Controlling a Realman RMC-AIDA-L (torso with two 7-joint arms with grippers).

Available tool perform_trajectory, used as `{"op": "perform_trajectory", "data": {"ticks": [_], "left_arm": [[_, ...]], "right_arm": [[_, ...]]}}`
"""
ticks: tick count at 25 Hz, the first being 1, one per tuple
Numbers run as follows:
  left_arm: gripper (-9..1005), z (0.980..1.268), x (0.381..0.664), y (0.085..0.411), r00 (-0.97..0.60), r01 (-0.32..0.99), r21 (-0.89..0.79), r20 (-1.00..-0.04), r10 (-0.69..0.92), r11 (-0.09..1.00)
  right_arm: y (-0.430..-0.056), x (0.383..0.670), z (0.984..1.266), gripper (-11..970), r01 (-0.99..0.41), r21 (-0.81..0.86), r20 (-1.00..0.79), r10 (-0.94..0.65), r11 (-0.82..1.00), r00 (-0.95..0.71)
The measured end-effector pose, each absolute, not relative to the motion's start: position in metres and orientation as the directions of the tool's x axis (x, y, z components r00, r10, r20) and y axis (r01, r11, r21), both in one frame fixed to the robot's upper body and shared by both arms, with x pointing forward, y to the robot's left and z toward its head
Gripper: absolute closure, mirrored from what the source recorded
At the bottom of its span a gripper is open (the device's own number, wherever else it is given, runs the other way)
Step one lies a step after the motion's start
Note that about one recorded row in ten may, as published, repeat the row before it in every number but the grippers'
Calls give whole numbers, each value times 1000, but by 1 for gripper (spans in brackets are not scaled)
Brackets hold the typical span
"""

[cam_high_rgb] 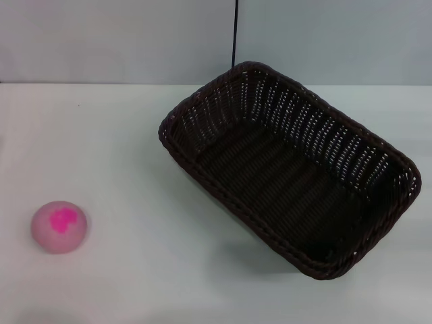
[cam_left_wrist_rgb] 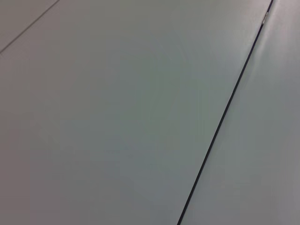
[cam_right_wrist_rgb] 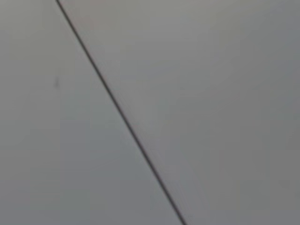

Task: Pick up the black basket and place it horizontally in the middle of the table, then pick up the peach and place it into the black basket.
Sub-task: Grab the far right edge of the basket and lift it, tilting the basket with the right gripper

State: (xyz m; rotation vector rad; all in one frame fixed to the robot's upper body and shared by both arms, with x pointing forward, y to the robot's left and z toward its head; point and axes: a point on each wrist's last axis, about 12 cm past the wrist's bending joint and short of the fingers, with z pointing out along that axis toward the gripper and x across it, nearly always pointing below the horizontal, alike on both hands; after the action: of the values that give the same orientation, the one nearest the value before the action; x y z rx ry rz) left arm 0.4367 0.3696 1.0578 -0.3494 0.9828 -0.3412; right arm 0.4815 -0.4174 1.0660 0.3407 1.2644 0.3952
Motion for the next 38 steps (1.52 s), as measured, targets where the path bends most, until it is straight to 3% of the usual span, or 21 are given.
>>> {"op": "perform_trajectory", "data": {"ticks": [8,14,20,25,31,38], "left_arm": [[167,1059,438,370,512,118,-421,-750,-419,899],[167,1057,436,373,484,118,-400,-776,-404,909],[167,1051,439,372,435,105,-407,-802,-410,907],[167,1051,440,370,422,122,-409,-804,-420,905],[167,1049,443,367,397,132,-414,-811,-430,901],[168,1044,437,367,374,121,-423,-819,-436,898]], "right_arm": [[-419,495,1084,538,-251,414,-879,456,875,143],[-428,513,1112,533,-400,404,-909,410,822,-76],[-425,543,1167,527,-545,361,-910,158,757,-384],[-407,566,1202,522,-611,355,-808,-97,707,-582],[-372,588,1225,517,-700,340,-733,-289,628,-615],[-345,601,1224,510,-703,328,-712,-324,631,-623]]}}
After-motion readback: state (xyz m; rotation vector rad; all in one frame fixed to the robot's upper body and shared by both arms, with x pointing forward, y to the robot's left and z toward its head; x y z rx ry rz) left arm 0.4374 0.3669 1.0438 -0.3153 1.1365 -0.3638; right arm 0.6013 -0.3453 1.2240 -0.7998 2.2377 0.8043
